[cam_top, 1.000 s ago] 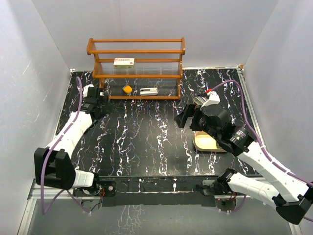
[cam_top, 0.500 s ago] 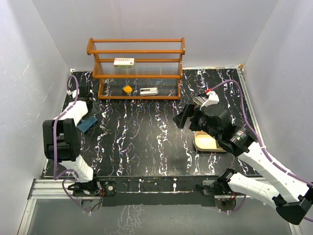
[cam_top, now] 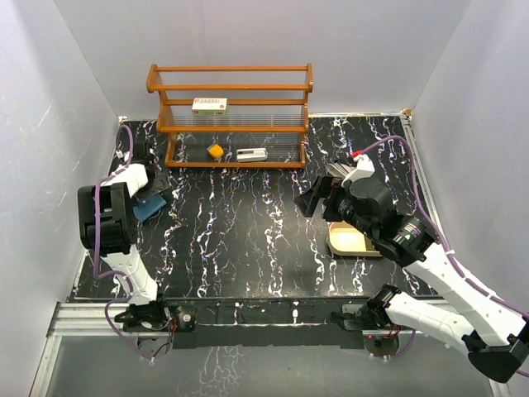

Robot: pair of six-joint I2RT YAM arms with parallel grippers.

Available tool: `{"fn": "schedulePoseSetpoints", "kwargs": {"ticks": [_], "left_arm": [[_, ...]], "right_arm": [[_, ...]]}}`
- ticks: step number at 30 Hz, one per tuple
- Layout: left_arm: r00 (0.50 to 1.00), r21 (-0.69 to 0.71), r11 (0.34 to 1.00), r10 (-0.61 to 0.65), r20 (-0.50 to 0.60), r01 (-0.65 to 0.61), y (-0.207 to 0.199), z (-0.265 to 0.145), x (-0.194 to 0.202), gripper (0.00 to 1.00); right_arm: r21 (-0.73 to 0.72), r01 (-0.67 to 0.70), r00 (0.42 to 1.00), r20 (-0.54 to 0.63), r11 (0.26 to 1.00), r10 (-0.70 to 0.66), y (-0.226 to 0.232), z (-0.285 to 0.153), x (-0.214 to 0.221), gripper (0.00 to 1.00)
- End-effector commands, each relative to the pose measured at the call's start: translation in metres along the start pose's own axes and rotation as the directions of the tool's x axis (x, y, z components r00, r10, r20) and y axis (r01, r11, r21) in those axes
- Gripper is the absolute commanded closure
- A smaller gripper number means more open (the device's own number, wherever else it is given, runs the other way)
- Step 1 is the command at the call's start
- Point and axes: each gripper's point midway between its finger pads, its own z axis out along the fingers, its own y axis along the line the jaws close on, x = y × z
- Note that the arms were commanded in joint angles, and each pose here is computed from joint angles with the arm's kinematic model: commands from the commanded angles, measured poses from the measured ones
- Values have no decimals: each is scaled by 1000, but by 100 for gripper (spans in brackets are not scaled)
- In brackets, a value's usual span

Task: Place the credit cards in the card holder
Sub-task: Move the card holder to the center of the board.

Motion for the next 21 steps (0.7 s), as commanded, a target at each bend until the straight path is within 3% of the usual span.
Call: {"fn": "schedulePoseSetpoints", "kwargs": {"ticks": [1,15,21], "left_arm": [[997,103,994,48,-61,-42,-21,2,11,19],[966,266,940,244,-90,-213,-76,-39,52,20],[940,369,886,331,-79,-281,-102,-66,87,21]], "right_arm": [[-3,-9,998,55,1000,9,1,-8,-14,2],[28,-22,998,52,999,20,-4,-11,-14,2],[31,-36,998,49,999,34,-6,-11,-10,2]]}}
